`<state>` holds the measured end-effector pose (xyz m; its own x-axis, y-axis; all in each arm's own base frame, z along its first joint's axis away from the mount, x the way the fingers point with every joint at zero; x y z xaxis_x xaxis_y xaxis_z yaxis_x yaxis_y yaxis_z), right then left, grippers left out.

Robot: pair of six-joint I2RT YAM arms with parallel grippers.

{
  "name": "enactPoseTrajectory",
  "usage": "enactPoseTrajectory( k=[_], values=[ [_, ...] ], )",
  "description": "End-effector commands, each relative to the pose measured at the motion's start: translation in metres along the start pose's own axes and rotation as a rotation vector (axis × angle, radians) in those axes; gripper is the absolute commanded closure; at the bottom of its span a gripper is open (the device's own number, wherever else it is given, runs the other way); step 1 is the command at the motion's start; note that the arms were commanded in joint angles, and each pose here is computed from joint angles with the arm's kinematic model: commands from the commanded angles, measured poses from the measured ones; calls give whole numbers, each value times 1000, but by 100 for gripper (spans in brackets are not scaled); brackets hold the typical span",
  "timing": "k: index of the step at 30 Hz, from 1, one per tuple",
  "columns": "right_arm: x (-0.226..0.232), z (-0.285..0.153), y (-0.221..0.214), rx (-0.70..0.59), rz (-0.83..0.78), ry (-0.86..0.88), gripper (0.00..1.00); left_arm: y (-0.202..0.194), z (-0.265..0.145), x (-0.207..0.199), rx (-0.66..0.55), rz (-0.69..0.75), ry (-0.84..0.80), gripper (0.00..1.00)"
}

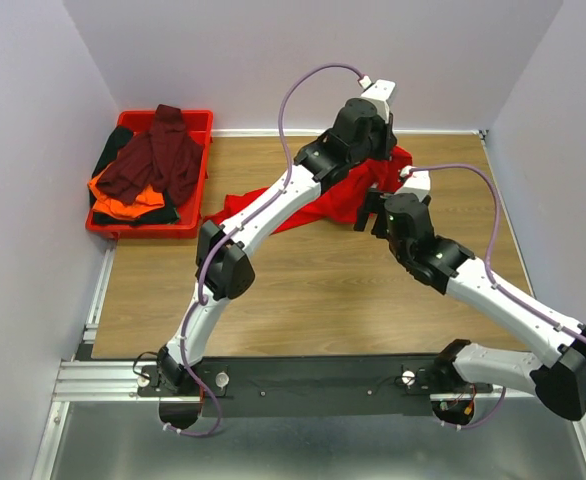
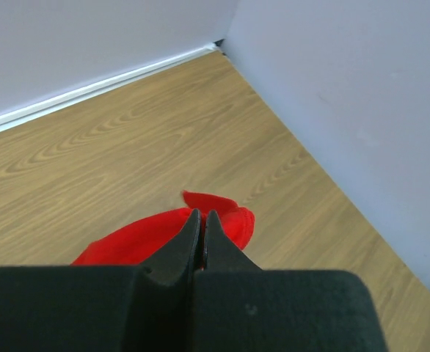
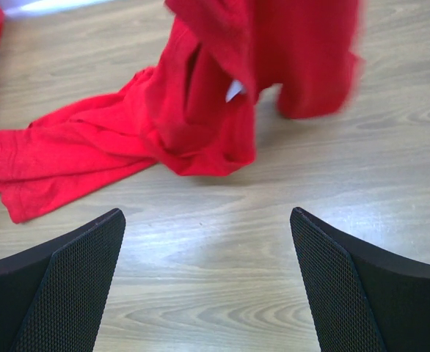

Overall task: Fold and stack the t-shirts
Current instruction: Move the tshirt to the center of the board, then flatten the tshirt out

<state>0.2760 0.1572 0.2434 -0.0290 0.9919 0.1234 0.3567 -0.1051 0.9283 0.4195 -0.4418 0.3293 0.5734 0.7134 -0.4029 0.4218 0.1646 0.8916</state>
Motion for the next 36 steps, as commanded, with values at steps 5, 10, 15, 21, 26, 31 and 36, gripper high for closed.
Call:
enactPoseTrajectory(
  k=[5,10,15,21,26,31,36],
  values=[
    [-5,16,-19,50,-22,-89,0,16,3,-11,-53,25,-102,64],
    [-7,24,-25,63,-45,-135,0,36,-9,29,-74,-46,-16,43],
    [-9,41,-28,87,-79,-184,0,36,-46,94,-93,-169,270,46],
    [-16,66,-38,161,-69,-188,0,-19,-136,159,-106,-311,584,57],
    [-11,78,-51,209,-64,-175,0,-89,-195,190,-59,-384,725,62],
    [-14,79,-63,235,-65,-188,1,-144,-213,212,-1,-437,795,63],
    [-20,74,-69,239,-64,-204,1,-164,-208,227,31,-423,861,61]
  ],
)
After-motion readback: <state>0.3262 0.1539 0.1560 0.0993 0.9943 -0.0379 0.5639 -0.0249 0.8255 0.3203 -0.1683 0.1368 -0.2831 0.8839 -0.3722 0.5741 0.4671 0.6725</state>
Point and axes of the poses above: each gripper's point midway between its finger pads, its own z axis out along the fingers, its own x axis along the line the jaws close on, y = z × x, the point moved 5 cm from there along -z, back along the fingers, and after that the axes turned 5 degrees about -z, right-handed, at the moved point
